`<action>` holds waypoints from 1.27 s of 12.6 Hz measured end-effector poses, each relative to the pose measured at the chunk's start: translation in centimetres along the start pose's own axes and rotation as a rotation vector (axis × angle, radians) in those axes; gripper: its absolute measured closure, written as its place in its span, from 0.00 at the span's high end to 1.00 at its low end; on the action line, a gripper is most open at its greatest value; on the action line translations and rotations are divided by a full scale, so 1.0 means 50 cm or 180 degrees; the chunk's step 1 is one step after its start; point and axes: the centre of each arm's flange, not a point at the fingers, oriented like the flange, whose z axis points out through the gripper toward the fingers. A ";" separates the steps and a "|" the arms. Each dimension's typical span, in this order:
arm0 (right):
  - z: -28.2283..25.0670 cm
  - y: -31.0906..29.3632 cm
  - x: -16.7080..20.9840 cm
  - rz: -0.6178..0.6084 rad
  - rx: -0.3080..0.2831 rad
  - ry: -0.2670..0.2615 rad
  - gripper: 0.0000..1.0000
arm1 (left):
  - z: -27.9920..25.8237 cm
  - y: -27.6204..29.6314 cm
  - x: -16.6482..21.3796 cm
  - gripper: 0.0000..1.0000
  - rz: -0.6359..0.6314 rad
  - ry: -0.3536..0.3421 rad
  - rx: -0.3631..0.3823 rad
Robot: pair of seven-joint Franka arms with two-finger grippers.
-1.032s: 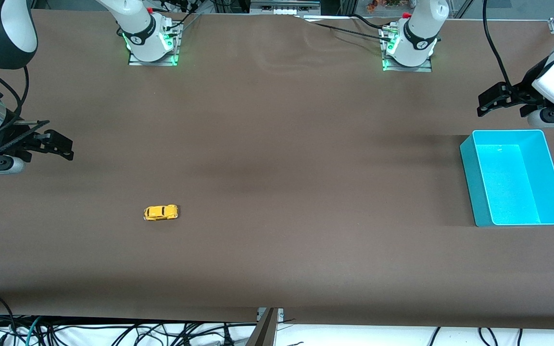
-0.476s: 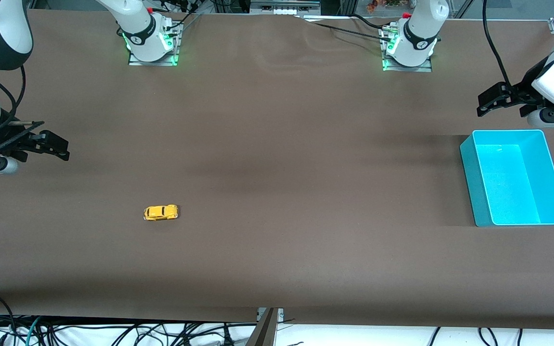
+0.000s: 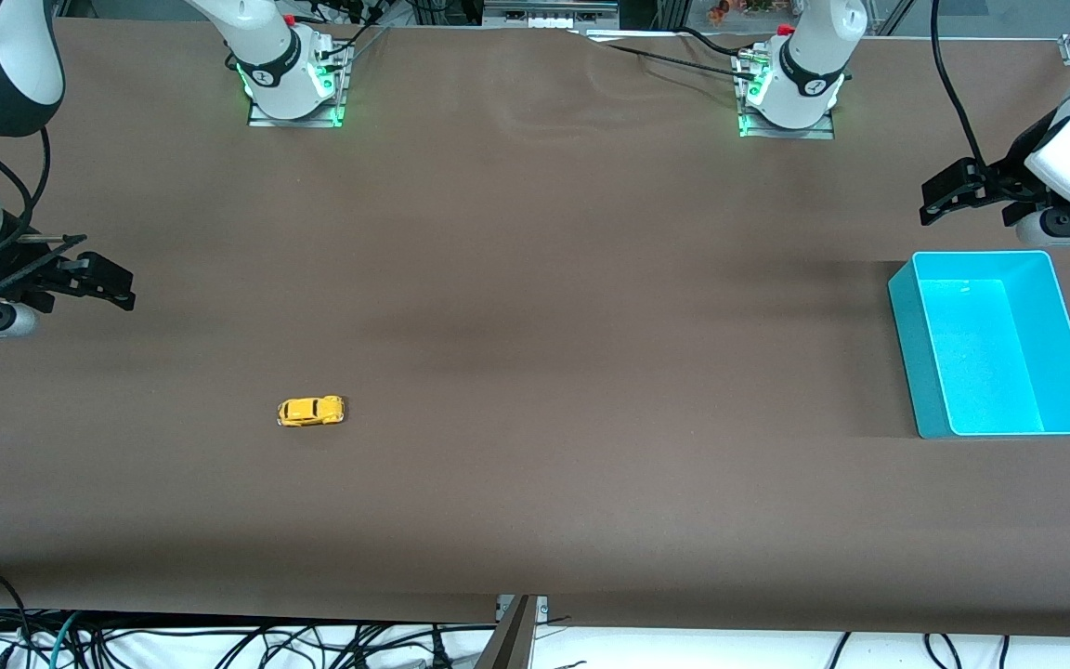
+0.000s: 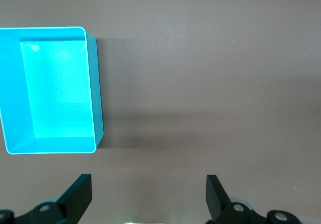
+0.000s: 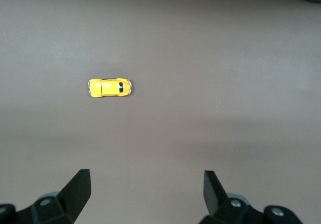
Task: Wind and store yellow beetle car
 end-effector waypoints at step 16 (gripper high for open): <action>0.412 -0.178 0.055 -0.1854 0.0260 -0.0994 1.00 | -0.001 -0.001 0.000 1.00 -0.0004 0.0004 -0.0001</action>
